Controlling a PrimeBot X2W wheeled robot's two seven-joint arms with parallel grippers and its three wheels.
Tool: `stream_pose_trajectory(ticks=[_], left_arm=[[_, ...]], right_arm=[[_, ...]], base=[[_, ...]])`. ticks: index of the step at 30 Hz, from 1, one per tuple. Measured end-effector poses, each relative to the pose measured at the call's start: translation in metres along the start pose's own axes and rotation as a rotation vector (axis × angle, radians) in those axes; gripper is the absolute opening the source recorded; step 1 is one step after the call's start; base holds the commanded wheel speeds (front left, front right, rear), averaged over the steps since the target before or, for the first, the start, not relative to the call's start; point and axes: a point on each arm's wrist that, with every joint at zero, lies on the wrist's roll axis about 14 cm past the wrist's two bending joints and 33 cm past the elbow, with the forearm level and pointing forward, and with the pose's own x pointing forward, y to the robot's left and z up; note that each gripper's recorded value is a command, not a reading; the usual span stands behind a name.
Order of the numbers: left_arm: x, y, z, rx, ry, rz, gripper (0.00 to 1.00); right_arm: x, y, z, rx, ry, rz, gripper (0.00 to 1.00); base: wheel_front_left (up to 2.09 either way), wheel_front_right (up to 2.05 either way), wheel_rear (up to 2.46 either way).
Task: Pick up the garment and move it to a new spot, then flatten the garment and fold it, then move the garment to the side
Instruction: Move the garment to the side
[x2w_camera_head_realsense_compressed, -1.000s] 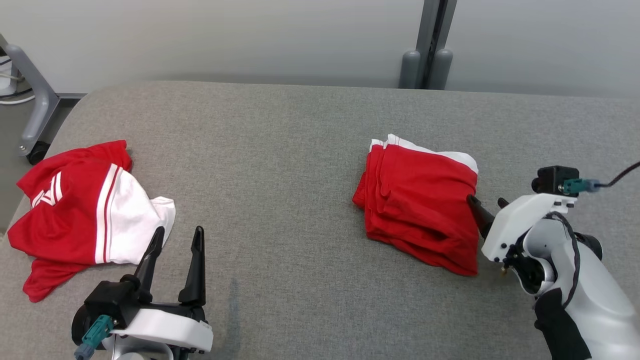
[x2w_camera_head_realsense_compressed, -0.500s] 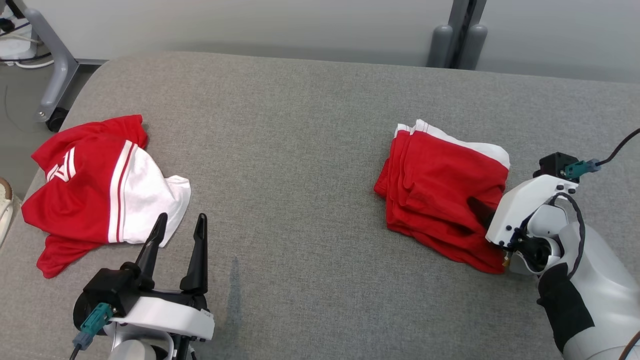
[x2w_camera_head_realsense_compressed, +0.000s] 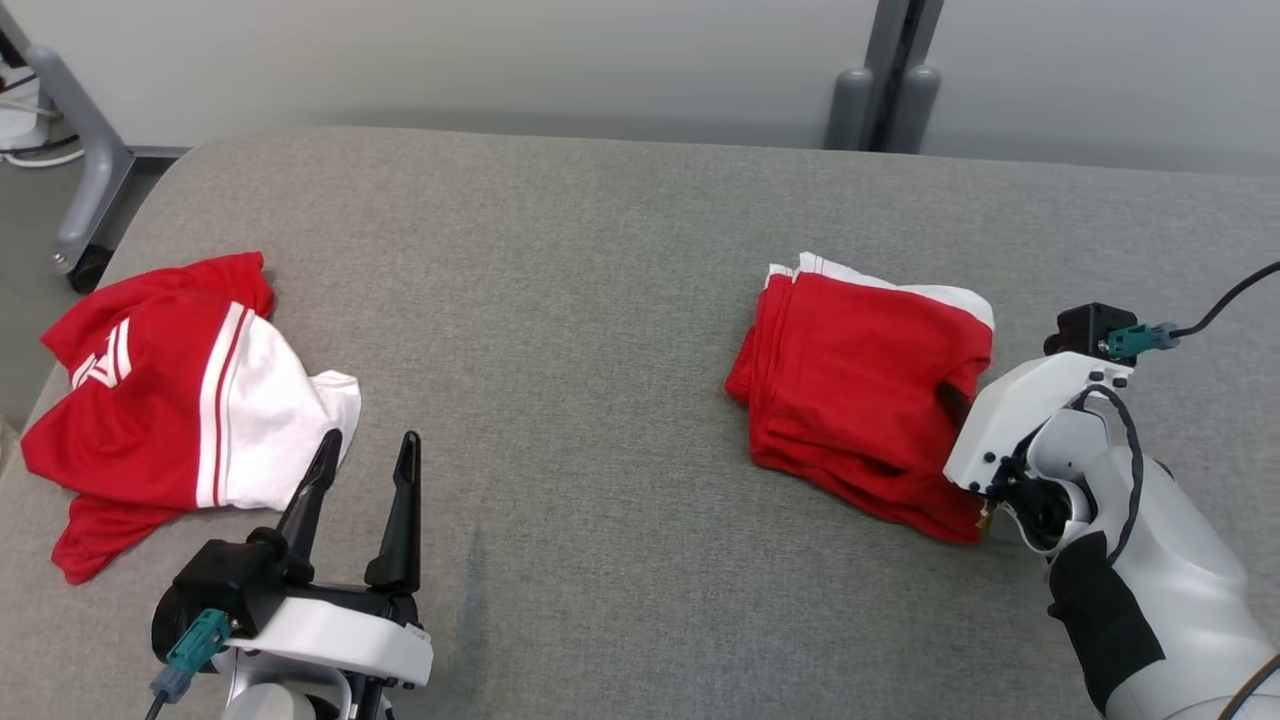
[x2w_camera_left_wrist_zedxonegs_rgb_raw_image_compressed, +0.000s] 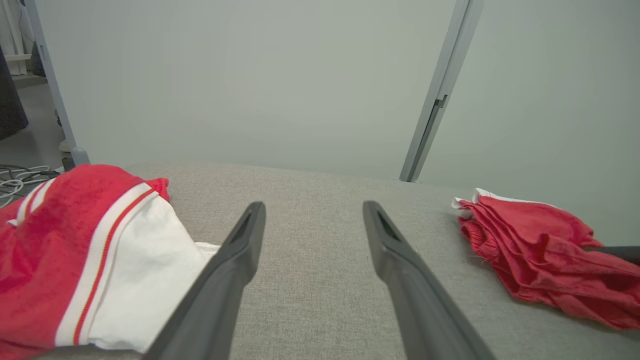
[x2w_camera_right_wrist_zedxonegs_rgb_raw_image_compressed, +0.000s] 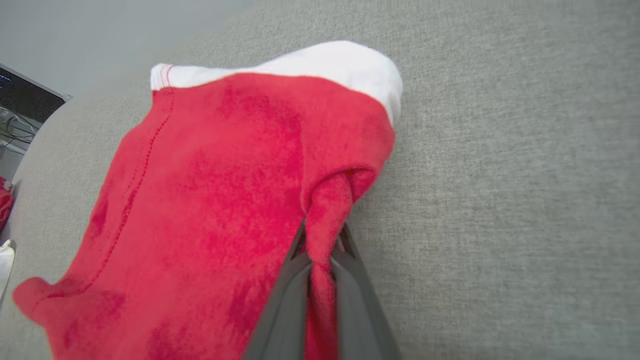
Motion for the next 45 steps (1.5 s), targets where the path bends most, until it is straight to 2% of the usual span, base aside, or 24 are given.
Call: stream_pose_trajectory(ticks=[4, 18, 28, 32, 39, 45], left_arm=[[0.004, -0.018, 0.001, -0.006, -0.005, -0.055, 1.00], [0.023, -0.119, -0.016, -0.027, 0.030, -0.361, 1.00], [0.033, -0.162, -0.031, -0.030, 0.064, -0.506, 1.00], [0.037, -0.168, -0.040, -0.032, 0.087, -0.536, 1.00], [0.047, -0.164, -0.058, -0.026, 0.129, -0.553, 1.00], [0.054, -0.151, -0.069, -0.018, 0.156, -0.537, 1.00]], right_arm=[[-0.013, -0.008, 0.005, 0.005, -0.037, -0.012, 0.00], [-0.071, -0.084, 0.010, 0.087, -0.160, -0.161, 0.00], [-0.099, -0.121, 0.014, 0.118, -0.245, -0.244, 0.00], [-0.098, -0.126, 0.028, 0.050, -0.261, -0.254, 0.00], [-0.093, -0.153, 0.055, -0.156, -0.191, -0.325, 0.00], [-0.088, -0.179, 0.075, -0.226, -0.152, -0.398, 0.00]], base=[[0.00, 0.00, 0.00], [0.00, 0.00, 0.00], [0.00, 0.00, 0.00], [0.00, 0.00, 0.00], [0.00, 0.00, 0.00], [0.00, 0.00, 0.00]])
